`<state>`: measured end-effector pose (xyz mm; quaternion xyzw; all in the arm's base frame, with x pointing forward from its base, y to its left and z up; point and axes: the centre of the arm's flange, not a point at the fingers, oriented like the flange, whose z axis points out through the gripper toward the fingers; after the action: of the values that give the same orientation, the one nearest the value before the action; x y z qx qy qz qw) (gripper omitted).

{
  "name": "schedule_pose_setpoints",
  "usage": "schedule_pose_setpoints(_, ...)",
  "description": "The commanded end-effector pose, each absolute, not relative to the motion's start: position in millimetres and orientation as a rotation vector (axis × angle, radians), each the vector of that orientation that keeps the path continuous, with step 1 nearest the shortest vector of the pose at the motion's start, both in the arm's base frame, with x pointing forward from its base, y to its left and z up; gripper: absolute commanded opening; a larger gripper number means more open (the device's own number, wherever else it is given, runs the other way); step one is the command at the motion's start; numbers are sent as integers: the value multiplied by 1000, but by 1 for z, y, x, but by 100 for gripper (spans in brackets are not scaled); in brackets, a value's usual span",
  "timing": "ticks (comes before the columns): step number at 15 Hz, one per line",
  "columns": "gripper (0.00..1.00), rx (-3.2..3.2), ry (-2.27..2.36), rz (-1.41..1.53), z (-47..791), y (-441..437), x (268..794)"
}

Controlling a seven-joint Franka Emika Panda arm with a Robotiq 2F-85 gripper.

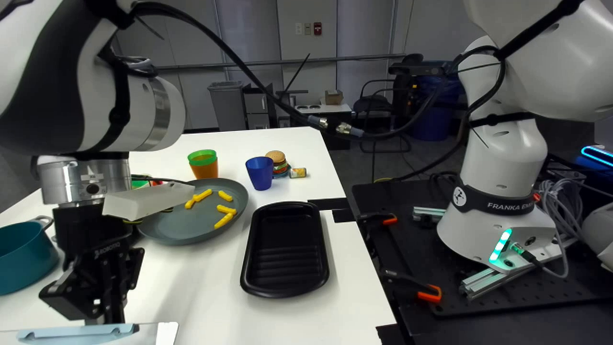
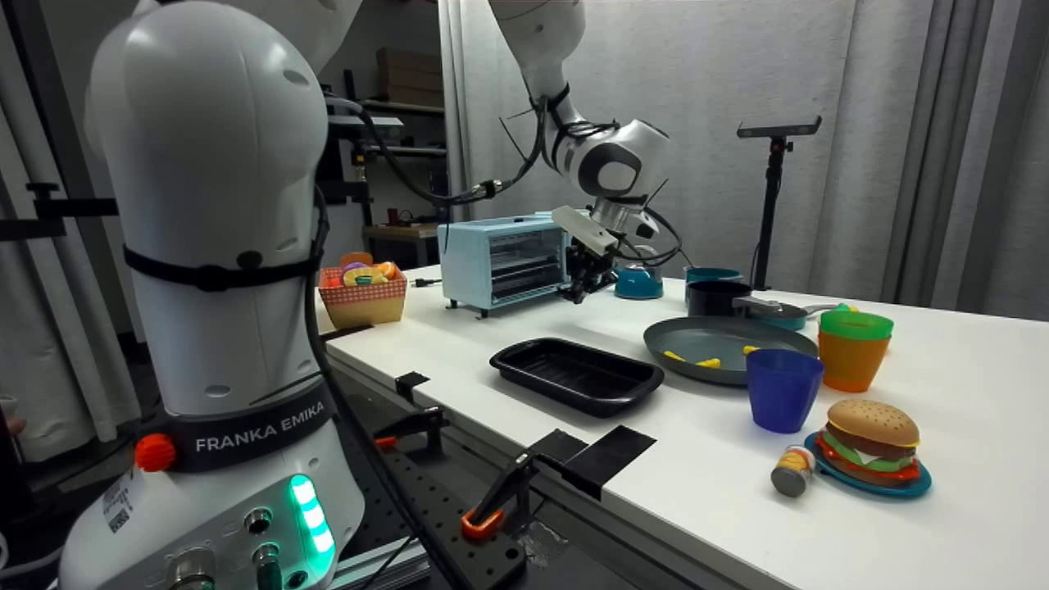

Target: Open the oven

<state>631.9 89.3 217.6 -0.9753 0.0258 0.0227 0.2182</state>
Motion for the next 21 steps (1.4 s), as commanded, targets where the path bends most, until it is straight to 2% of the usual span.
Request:
schedule_pose_setpoints(1,4,-2843,22,119,202,95,611)
schedule_pose_setpoints(5,4,-2863,21,117,205,101,610)
schedule_pose_setpoints(7,43,-2868,29,117,205,101,610)
schedule_pose_setpoints(15,100,-2906,26,124,202,94,608)
schedule_pose_setpoints(21,100,-2925,38,117,198,89,604)
